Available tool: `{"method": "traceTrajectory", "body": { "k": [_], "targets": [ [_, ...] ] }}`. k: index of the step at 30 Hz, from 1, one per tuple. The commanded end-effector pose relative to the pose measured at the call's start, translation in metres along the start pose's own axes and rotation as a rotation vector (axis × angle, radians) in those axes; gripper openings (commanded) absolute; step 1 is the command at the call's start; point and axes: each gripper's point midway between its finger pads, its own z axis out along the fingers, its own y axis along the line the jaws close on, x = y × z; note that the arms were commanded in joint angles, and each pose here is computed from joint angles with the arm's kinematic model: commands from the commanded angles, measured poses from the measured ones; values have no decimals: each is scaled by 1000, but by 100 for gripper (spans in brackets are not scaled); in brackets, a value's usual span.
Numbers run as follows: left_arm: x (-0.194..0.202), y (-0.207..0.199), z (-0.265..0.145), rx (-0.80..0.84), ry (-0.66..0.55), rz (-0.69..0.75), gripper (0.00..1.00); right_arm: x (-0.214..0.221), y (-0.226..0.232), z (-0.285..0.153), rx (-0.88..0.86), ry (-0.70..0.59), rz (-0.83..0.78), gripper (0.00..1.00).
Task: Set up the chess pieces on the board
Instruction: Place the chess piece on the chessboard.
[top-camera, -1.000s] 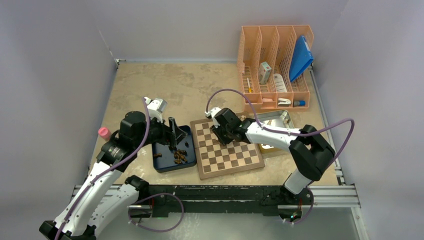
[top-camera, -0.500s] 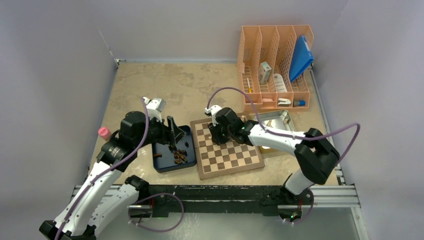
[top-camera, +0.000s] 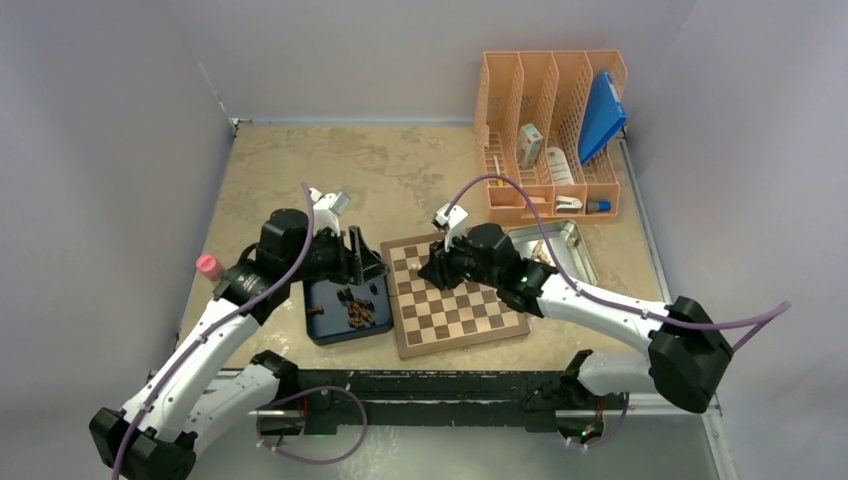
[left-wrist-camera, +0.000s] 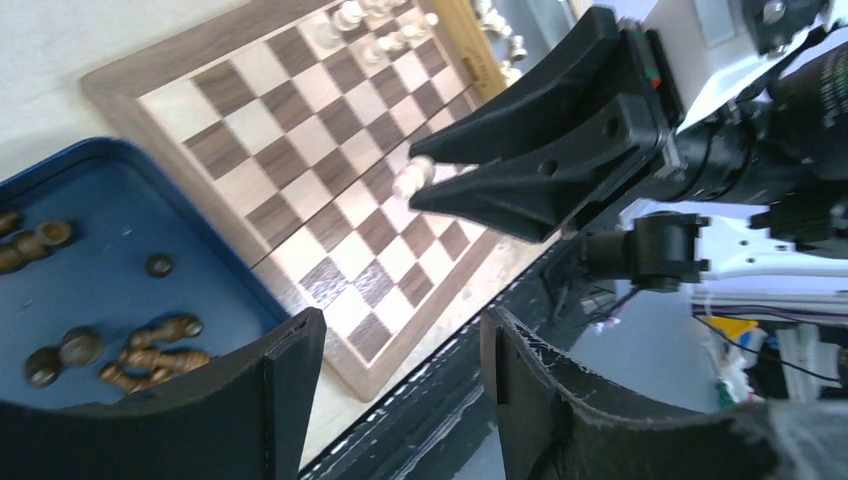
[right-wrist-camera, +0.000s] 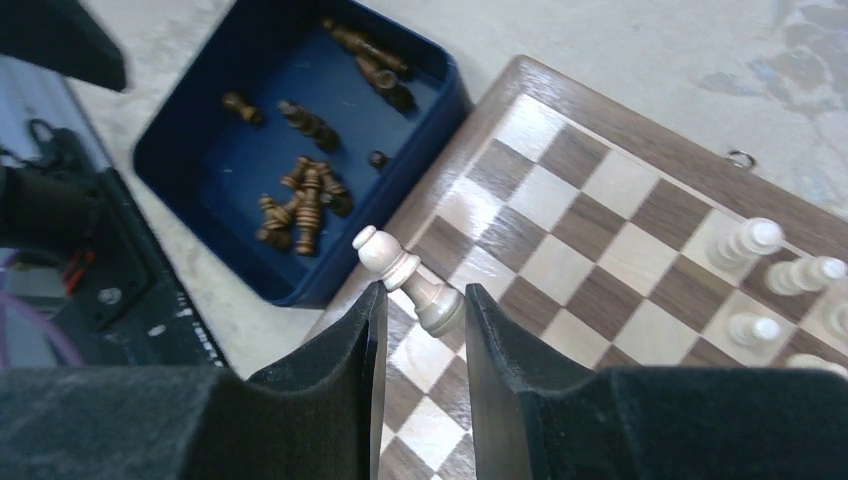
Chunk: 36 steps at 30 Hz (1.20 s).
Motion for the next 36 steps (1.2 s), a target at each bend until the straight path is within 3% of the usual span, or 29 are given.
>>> {"method": "traceTrajectory", "body": {
  "k": [1, 7, 23, 34, 36],
  "targets": [
    [-19, -36, 7, 182, -26, -19, 57, -31, 33, -13, -153, -151, 12, 14],
    [-22, -42, 22, 227, 15, -41, 44, -40, 37, -28, -174, -223, 13, 14],
    [-20, -45, 56, 315, 94, -92, 43, -72, 46, -28, -195, -293, 64, 16],
    [-13, -41, 58, 297, 111, -102, 19, -72, 49, -24, -216, -306, 106, 15],
    [-12, -40, 59, 297, 116, -97, 9, -71, 48, -21, -210, -304, 109, 15]
  ]
}}
